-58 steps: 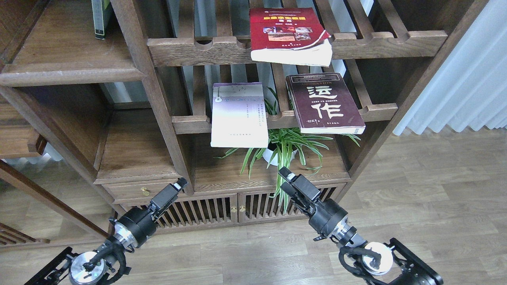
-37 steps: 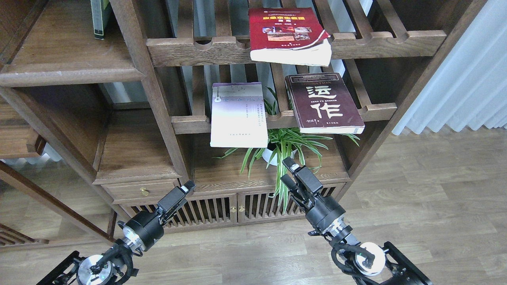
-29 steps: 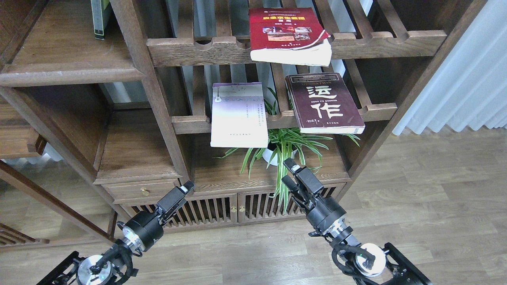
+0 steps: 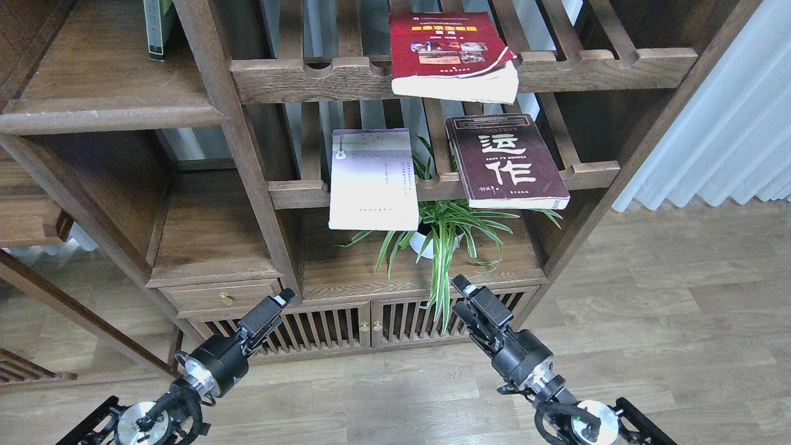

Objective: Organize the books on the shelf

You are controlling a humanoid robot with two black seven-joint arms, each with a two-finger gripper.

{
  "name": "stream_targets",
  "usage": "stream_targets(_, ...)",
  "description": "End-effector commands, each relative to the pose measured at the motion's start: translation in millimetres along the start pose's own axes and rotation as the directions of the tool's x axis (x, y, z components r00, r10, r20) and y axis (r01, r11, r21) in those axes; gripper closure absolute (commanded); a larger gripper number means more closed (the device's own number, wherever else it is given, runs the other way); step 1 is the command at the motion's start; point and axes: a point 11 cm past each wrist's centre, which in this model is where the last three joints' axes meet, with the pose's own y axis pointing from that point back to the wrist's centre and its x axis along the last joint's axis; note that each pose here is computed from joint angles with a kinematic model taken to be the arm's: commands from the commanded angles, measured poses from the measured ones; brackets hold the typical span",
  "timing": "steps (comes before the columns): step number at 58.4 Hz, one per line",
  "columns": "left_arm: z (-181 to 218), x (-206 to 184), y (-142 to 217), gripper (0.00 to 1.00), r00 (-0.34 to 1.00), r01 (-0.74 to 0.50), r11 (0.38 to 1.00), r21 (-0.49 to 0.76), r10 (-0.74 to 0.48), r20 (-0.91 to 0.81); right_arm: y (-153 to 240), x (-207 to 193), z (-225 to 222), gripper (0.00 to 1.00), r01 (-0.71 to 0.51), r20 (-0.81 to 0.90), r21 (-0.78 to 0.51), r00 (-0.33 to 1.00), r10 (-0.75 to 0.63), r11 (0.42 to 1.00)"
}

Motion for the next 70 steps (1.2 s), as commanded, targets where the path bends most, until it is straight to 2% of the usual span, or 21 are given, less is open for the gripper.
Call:
stream_targets(1, -2, 1, 1, 0.0, 1.0, -0.001, 1.0, -0.001, 0.001, -0.006, 4, 4, 4, 0.01, -0.017, -0.015, -0.03, 1.0, 0.017, 0.999)
stream_targets(11, 9, 1, 3, 0.0, 1.0, 0.004, 0.999, -0.044, -0.005, -0.028, -14, 4, 12, 0.01, -0.008, 0.033, 0.005, 0.999, 0.008, 1.0)
stream_targets(22, 8, -1, 1, 0.0, 0.999, 0.01, 0.999, -0.051, -0.012, -0.045, -33, 3, -7, 0.01, -0.019, 0.001, 0.022, 1.0, 0.019, 1.0)
stream_targets(28, 10, 0, 2, 0.0, 0.999, 0.009, 0.998, -0.058, -0.012, -0.047, -41, -5, -25, 0.01, 0.0, -0.001, 0.105, 1.0, 0.0, 0.994)
stream_targets(35, 15, 0, 4, 0.0, 0.999, 0.008, 0.997, -0.078, -0.012, -0.051, -52, -23, -59, 0.01, 0.05, 0.025, 0.303, 0.998, -0.06, 0.952)
stream_targets(41, 16, 0, 4, 0.0, 0.999, 0.008, 0.997, -0.079, -0.012, -0.051, -55, -33, -78, 0.01, 0.072, 0.051, 0.399, 0.994, -0.1, 0.914)
stream_targets(60, 17, 2, 5, 0.0, 0.999, 0.003, 0.997, -0.081, -0.007, -0.052, -62, -45, -90, 0.01, 0.096, 0.065, 0.436, 0.988, -0.138, 0.895)
stream_targets(67, 14, 4, 7, 0.0, 0.998, -0.003, 0.997, -0.078, -0.001, -0.057, -63, -53, -109, 0.01, 0.104, 0.096, 0.513, 0.979, -0.177, 0.852)
stream_targets(70, 12, 6, 8, 0.0, 0.998, -0.007, 0.997, -0.075, 0.003, -0.058, -62, -49, -118, 0.01, 0.044, 0.129, 0.543, 0.982, -0.135, 0.838)
